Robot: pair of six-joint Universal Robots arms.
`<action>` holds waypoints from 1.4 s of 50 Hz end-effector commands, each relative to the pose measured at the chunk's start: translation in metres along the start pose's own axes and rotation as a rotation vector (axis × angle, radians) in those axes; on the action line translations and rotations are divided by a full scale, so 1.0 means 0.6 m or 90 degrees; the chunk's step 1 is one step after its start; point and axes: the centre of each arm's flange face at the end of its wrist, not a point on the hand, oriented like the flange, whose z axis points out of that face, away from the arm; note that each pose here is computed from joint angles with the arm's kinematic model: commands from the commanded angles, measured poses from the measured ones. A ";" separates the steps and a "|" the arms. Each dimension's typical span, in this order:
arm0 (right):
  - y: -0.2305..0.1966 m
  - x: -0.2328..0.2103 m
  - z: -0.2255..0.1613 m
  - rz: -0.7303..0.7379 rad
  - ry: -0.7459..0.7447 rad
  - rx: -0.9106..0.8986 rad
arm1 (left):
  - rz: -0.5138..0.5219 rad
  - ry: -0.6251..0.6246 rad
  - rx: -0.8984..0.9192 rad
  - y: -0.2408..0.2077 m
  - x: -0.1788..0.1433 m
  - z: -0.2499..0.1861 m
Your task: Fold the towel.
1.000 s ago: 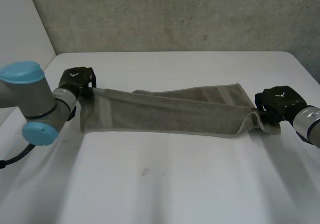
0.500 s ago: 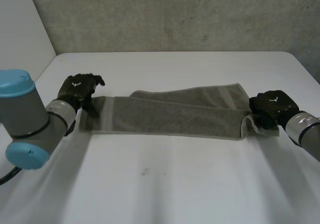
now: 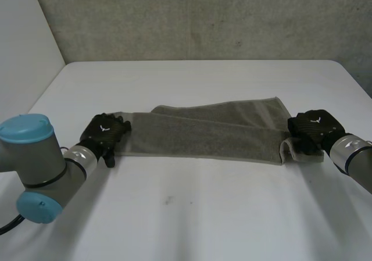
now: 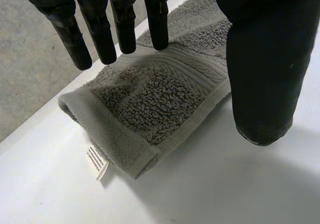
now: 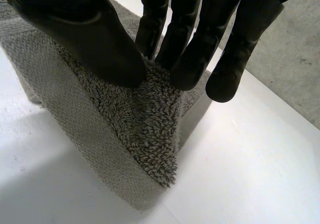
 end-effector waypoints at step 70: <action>-0.121 0.033 -0.083 -0.043 0.029 0.036 | 0.039 -0.039 0.140 -0.140 -0.056 -0.052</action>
